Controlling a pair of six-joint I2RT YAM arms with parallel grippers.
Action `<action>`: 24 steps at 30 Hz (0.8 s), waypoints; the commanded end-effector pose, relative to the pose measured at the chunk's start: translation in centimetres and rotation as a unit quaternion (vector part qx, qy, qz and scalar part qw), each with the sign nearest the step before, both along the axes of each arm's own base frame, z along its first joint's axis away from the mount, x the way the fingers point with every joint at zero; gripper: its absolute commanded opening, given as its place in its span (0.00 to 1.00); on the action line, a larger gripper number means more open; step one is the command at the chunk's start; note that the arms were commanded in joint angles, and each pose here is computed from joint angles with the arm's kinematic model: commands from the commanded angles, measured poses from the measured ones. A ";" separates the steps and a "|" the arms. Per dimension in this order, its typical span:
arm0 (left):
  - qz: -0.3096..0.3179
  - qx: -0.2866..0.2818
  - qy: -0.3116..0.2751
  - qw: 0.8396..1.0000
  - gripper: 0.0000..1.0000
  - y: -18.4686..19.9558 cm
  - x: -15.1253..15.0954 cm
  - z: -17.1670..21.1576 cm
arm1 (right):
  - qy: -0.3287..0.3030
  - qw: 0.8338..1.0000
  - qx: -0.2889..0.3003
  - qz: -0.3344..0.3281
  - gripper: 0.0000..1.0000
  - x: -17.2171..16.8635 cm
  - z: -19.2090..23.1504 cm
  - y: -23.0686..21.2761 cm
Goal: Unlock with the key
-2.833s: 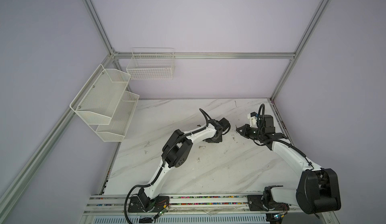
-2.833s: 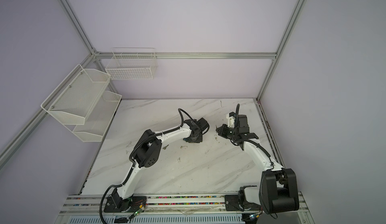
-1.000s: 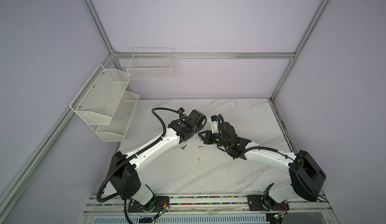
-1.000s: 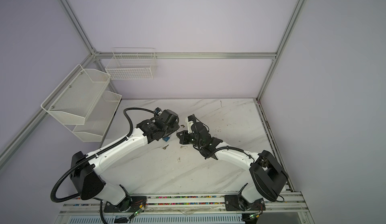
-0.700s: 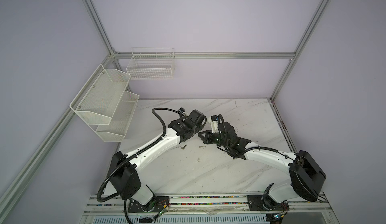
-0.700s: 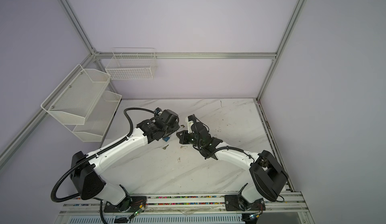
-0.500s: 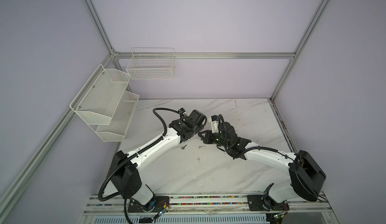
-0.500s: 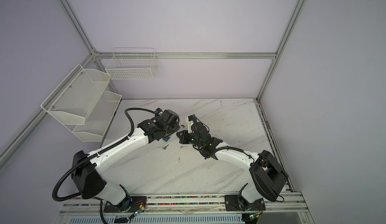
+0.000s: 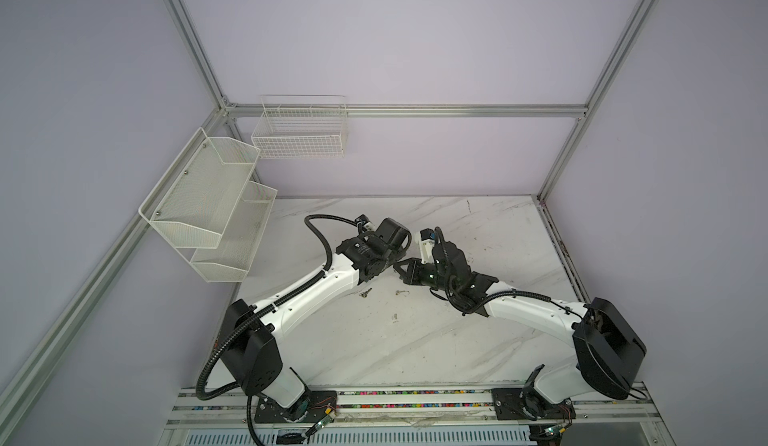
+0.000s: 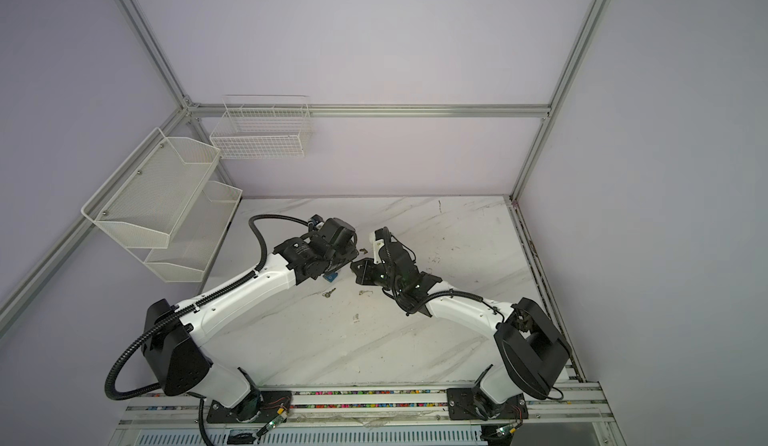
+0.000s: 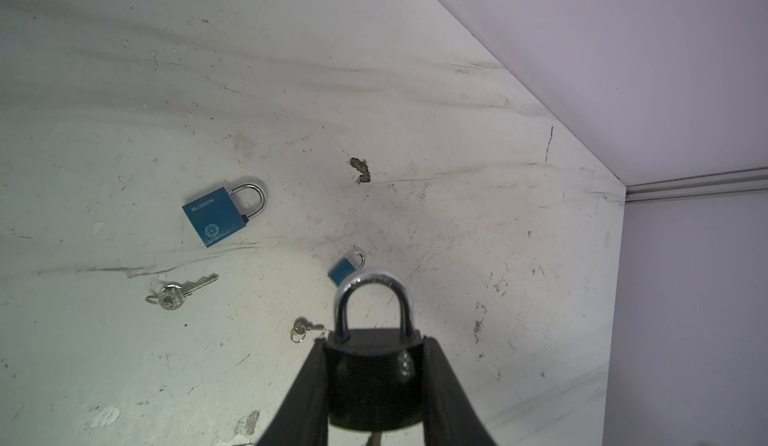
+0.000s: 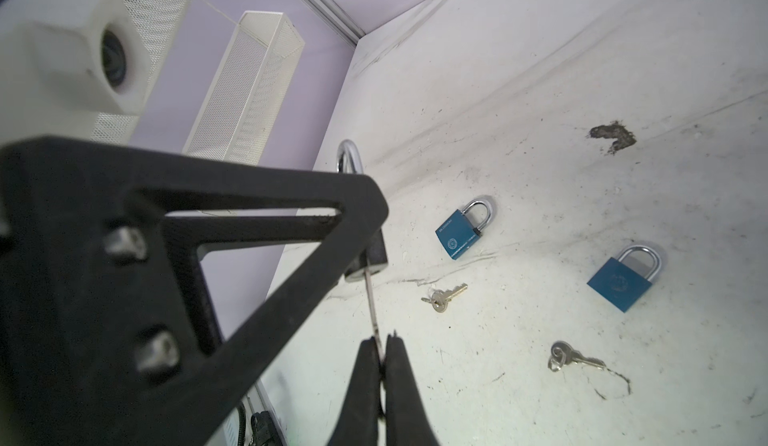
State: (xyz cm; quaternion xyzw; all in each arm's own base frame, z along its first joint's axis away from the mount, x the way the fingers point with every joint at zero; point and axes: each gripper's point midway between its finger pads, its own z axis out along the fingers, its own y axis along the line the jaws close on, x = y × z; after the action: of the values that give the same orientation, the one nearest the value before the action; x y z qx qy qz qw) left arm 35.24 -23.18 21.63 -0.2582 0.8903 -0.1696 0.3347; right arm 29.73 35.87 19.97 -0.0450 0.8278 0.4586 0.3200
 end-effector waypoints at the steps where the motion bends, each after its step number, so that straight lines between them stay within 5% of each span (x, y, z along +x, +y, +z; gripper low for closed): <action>1: -0.022 -0.009 -0.017 1.000 0.04 -0.6 -0.1 1.4 | 0.001 1.000 0.025 0.007 0.00 0.1 1.4 0.9; 24: -0.129 -0.002 0.010 0.992 0.04 -2.2 -3.4 1.4 | -0.045 0.994 0.097 0.002 0.00 1.4 9.1 -0.6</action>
State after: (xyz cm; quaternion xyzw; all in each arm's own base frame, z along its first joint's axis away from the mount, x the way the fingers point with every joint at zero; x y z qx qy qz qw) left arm 33.88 -24.22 23.43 -0.1842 0.9046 -0.1927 0.3325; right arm 30.26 35.22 22.55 -0.0328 0.8180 0.4824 0.3117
